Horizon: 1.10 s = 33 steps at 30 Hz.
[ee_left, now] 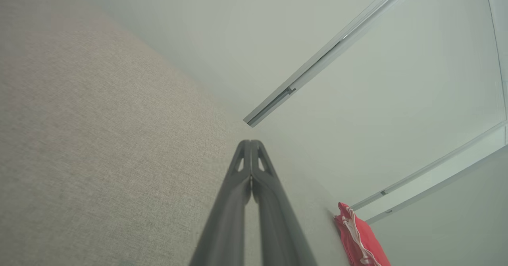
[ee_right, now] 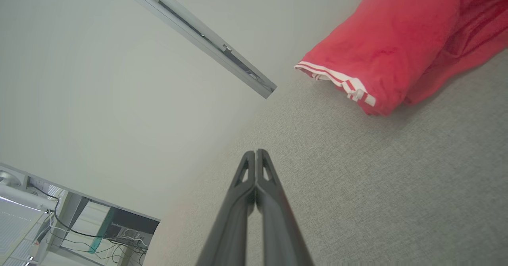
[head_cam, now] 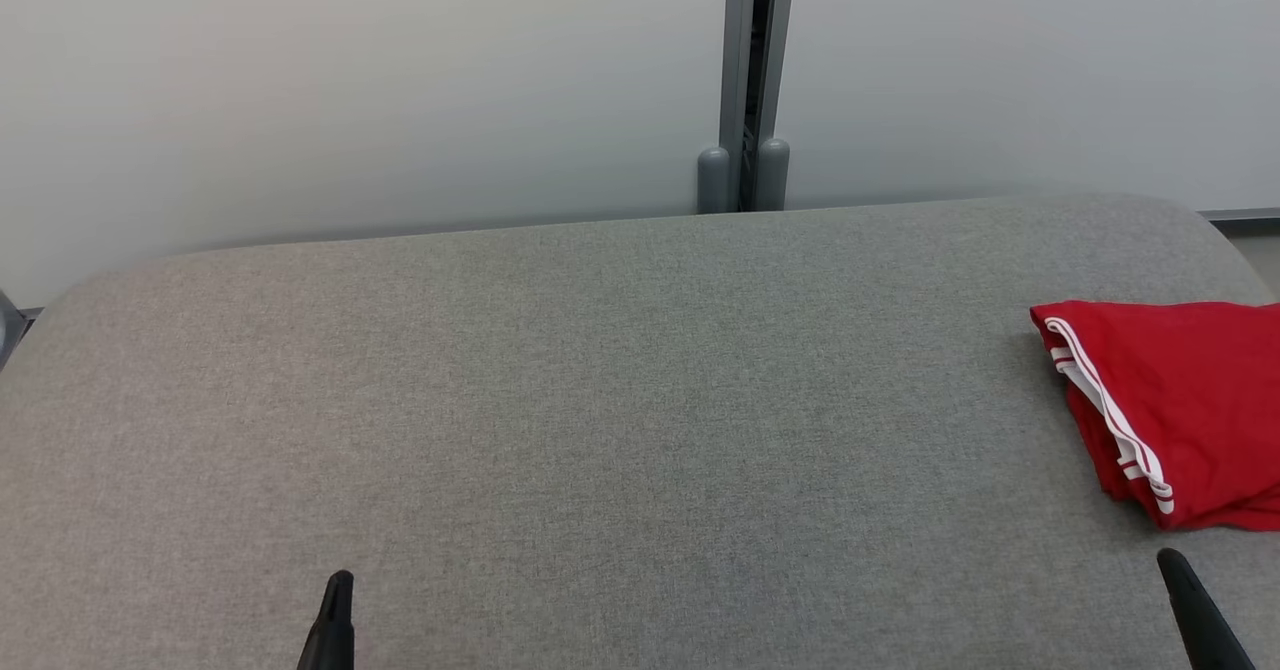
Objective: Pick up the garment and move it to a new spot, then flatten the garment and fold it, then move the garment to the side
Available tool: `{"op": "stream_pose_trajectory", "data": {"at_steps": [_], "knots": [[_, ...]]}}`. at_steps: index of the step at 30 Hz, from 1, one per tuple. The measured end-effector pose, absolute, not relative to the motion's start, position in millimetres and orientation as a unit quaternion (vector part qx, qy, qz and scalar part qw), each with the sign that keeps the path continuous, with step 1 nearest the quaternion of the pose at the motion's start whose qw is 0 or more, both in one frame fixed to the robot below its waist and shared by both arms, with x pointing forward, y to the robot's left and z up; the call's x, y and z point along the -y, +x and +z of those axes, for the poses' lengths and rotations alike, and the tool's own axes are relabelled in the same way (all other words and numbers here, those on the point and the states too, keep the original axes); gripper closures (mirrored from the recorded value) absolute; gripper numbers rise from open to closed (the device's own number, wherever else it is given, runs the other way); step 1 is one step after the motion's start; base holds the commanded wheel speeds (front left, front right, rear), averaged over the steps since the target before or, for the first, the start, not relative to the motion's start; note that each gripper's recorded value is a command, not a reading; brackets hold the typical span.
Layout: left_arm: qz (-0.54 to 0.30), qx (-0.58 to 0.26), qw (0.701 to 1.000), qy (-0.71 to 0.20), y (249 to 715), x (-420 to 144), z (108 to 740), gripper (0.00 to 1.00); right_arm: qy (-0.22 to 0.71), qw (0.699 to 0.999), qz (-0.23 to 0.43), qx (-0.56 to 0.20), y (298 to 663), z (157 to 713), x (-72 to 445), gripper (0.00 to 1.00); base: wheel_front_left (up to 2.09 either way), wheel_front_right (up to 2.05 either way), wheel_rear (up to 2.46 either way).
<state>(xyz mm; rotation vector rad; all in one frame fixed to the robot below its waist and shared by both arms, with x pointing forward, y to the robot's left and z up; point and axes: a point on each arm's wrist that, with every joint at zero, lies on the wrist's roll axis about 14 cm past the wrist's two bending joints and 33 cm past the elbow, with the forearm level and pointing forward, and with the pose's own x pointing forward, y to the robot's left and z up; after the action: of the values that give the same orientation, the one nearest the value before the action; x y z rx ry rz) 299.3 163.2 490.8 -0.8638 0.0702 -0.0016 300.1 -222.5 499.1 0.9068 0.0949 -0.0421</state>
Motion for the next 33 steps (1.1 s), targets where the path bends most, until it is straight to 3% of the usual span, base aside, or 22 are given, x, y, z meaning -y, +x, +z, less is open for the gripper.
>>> {"op": "stream_pose_trajectory", "data": {"at_steps": [33], "knots": [[-0.003,-0.027,0.816,-0.578,287,-153,501,1.00,0.591,0.806,-0.022,-0.029,285,503,238,1.00,0.00,0.00,0.00]]}}
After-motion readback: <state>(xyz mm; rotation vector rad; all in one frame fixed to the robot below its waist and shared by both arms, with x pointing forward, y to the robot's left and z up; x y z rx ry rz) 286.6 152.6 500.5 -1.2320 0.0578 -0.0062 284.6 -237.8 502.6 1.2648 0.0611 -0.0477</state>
